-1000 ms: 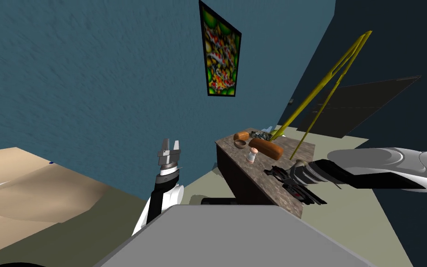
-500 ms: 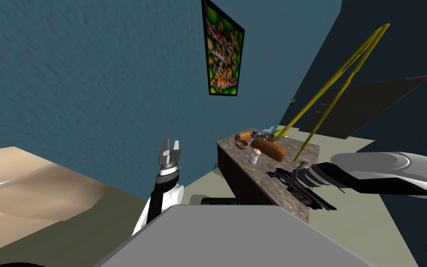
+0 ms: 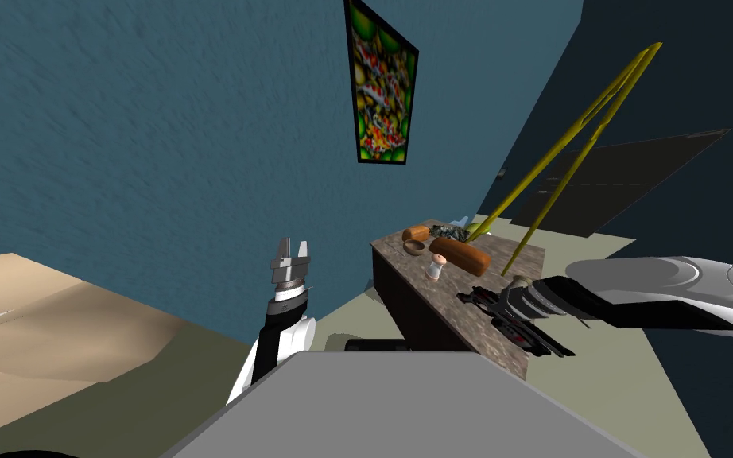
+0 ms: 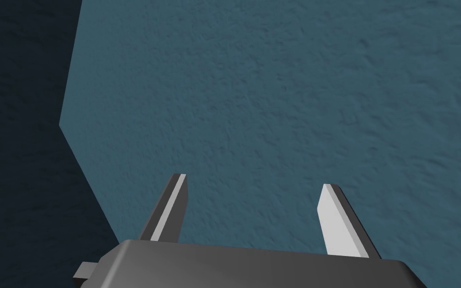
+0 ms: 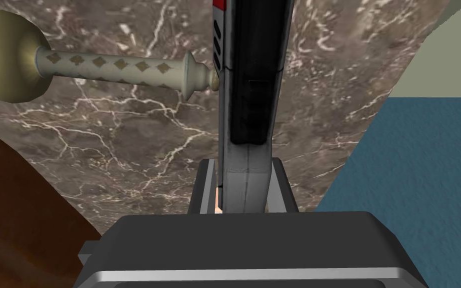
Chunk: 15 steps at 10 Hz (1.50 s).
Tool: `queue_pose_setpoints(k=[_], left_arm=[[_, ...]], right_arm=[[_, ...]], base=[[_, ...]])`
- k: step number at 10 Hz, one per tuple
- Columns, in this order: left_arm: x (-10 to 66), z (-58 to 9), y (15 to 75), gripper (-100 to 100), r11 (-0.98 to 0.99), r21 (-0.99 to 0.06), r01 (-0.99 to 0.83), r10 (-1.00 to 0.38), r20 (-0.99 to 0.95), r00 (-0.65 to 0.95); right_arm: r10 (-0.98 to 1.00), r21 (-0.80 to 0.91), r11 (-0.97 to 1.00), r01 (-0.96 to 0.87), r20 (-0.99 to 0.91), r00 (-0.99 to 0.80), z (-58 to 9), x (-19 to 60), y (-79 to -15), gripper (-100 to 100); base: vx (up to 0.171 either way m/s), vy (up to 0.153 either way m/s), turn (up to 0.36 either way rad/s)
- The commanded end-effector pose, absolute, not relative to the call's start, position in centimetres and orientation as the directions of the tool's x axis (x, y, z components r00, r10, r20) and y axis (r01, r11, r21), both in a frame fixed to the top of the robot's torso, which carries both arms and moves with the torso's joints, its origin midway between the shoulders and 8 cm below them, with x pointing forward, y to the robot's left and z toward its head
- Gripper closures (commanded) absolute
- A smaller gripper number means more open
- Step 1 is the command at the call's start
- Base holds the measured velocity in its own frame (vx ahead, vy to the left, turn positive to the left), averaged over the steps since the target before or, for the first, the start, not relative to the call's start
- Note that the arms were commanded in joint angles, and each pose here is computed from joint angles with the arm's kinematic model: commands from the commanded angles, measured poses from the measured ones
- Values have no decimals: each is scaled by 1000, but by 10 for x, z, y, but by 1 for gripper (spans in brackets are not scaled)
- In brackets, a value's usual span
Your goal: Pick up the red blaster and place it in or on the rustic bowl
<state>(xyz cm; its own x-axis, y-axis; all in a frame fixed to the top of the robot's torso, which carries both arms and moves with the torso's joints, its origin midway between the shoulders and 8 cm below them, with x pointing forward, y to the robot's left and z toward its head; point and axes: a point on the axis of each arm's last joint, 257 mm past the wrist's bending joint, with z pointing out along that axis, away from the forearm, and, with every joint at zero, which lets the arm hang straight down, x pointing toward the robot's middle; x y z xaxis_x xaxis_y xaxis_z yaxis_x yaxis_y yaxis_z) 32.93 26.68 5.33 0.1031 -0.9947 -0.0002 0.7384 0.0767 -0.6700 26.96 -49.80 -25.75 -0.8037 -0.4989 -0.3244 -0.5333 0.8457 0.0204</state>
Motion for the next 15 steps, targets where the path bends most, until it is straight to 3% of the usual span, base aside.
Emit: queue_pose_setpoints(k=[1,4,5,6,15], left_arm=[[329,53,267,0,77,-670,738,-995,0,103],[329,53,267,0,77,-670,738,-995,0,103],[329,53,267,0,77,-670,738,-995,0,103],[329,53,267,0,77,-670,738,-995,0,103],[329,53,267,0,77,-670,738,-995,0,103]], right_arm=[[-505,21,841,-540,-324,-800,-255,275,-495,100],[-510,21,838,-545,-324,-797,-251,278,-493,100],[-510,21,838,-545,-324,-797,-250,278,-493,0],[-540,-40,826,-563,-343,-768,-232,304,-501,100],[-624,-241,779,-579,-394,-675,-147,390,-524,100]], base=[[-41,-32,-56],[-25,-16,-25],[0,0,0],[-54,41,38],[-28,60,40]])
